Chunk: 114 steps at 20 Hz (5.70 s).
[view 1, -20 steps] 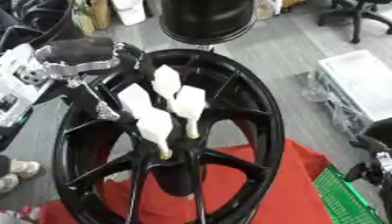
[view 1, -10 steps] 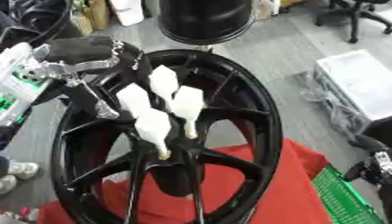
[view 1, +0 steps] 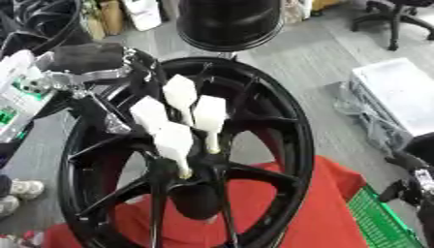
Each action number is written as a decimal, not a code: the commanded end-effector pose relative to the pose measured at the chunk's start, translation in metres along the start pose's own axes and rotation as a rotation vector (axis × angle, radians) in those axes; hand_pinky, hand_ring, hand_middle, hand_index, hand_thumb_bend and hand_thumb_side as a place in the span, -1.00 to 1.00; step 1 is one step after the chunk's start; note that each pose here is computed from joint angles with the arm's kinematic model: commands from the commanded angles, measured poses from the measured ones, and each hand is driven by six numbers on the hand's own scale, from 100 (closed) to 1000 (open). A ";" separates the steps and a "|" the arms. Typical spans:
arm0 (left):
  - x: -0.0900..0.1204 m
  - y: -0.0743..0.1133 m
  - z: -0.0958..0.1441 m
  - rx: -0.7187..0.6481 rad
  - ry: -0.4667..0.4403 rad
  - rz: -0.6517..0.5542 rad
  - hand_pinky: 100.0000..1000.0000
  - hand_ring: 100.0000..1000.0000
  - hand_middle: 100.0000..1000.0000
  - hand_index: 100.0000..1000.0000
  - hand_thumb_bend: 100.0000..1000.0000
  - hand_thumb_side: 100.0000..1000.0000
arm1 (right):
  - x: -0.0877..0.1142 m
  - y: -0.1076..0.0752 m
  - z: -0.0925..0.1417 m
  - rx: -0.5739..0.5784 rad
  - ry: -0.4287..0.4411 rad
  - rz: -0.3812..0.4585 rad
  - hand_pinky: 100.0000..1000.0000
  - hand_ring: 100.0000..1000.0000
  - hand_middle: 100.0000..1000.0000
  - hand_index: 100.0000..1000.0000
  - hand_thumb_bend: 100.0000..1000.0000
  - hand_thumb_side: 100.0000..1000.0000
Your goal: Pull the pin out of the wheel hub.
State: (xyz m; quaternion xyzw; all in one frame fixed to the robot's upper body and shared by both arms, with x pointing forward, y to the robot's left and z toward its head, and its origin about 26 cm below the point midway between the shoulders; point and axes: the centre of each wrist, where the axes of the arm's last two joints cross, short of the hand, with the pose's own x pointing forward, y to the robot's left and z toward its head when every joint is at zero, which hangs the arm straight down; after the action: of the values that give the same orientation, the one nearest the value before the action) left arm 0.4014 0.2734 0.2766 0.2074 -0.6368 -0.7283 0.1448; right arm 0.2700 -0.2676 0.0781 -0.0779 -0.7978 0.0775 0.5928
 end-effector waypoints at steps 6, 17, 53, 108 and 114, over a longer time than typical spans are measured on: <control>-0.002 0.000 0.007 -0.381 -0.243 -0.240 0.11 -0.73 -0.72 0.29 -0.06 -0.47 | 0.005 -0.003 -0.002 0.000 -0.017 0.007 -0.24 -0.30 0.53 0.67 -1.00 0.76; -0.003 0.012 0.009 -0.330 -0.246 -0.246 0.09 -0.71 -0.64 0.32 0.03 -0.42 | 0.004 -0.003 -0.001 -0.004 -0.015 0.006 -0.24 -0.30 0.54 0.67 -1.00 0.76; -0.010 -0.001 -0.002 -0.294 -0.268 -0.172 0.12 -0.53 -0.32 0.14 -0.76 -0.67 | 0.004 -0.003 -0.002 -0.001 -0.016 0.002 -0.23 -0.30 0.54 0.67 -1.00 0.74; 0.012 -0.171 0.225 0.560 0.501 0.450 0.27 -0.09 0.50 0.72 -1.00 0.77 | 0.002 -0.006 0.000 -0.096 -0.009 -0.024 -0.23 -0.30 0.54 0.67 -1.00 0.73; 0.056 -0.158 0.162 0.768 0.304 0.808 0.24 -0.14 0.38 0.66 -0.95 0.74 | 0.004 -0.005 -0.001 -0.097 -0.016 -0.029 -0.22 -0.30 0.54 0.67 -1.00 0.65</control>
State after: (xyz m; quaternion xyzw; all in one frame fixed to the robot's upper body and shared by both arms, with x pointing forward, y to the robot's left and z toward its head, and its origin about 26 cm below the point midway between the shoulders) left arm 0.2860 0.4179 0.1147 0.1104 -0.8458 -0.3022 0.4257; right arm 0.2695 -0.2724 0.0751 -0.0939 -0.7980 0.0267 0.5947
